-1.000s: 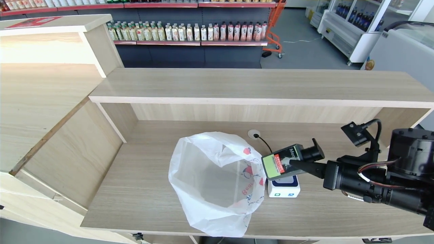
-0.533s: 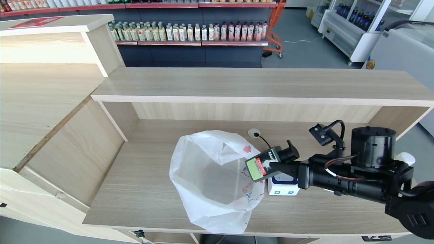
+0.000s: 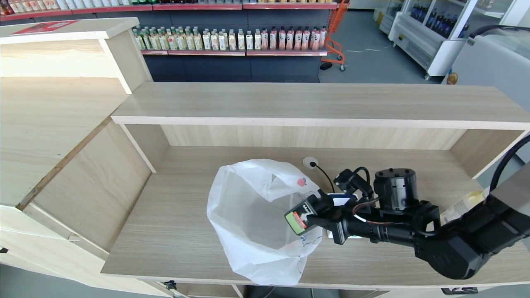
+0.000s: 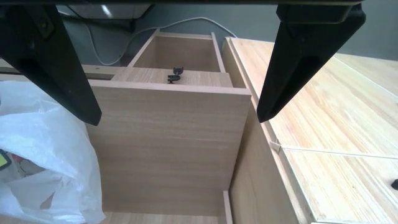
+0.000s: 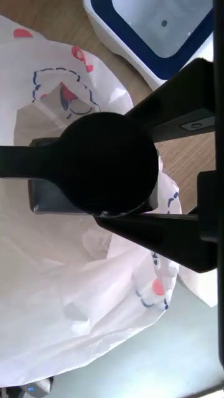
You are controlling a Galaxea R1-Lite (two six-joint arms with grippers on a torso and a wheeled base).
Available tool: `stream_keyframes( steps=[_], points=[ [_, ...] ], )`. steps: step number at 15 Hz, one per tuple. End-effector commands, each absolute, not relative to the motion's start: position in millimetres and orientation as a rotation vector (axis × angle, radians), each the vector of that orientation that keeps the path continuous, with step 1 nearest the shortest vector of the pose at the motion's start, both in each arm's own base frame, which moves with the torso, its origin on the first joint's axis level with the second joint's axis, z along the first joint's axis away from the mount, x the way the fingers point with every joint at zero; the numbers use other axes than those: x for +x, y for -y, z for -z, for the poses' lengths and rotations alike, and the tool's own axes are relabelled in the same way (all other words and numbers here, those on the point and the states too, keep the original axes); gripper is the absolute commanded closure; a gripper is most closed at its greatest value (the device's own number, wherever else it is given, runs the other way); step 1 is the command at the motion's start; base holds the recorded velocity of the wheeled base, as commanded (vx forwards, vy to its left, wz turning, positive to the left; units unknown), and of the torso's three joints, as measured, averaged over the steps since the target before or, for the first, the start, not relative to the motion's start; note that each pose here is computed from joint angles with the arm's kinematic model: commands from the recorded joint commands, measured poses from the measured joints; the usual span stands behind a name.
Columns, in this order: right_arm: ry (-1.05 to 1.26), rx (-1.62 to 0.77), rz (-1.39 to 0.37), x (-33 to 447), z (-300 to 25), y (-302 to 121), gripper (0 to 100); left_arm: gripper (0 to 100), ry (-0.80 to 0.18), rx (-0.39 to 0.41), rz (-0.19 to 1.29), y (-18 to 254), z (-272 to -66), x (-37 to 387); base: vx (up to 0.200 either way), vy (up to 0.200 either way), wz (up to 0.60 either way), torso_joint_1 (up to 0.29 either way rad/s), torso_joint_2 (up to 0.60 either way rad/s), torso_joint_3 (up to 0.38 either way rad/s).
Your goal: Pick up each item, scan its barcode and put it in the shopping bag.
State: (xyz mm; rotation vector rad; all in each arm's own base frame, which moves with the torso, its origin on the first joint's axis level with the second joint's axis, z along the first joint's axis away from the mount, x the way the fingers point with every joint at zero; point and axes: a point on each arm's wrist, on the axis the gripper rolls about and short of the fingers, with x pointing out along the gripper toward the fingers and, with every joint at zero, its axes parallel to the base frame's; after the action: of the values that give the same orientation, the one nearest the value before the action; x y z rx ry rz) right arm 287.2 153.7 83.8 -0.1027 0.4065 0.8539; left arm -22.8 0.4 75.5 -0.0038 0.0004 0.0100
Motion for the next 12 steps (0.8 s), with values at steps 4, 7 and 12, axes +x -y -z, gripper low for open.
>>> stream_keyframes(
  steps=[4, 7, 12],
  points=[
    [-0.369, -0.271, -0.911, 318, -51, -179, 100, 0, 0.000, -0.005, -0.011, 0, -75, -23, 0.000, 0.000, 0.00, 0.000, 0.00, 0.000],
    [-0.319, -0.380, -0.932, 324, -46, -181, 100, 0, 0.000, -0.005, -0.011, 0, -75, -23, 0.000, 0.000, 0.00, 0.000, 0.00, 0.000],
    [-0.309, -0.408, -0.924, 330, -43, -177, 0, 0, 0.000, -0.005, -0.011, 0, -75, -23, 0.000, 0.000, 0.00, 0.000, 0.00, 0.000]
  ],
)
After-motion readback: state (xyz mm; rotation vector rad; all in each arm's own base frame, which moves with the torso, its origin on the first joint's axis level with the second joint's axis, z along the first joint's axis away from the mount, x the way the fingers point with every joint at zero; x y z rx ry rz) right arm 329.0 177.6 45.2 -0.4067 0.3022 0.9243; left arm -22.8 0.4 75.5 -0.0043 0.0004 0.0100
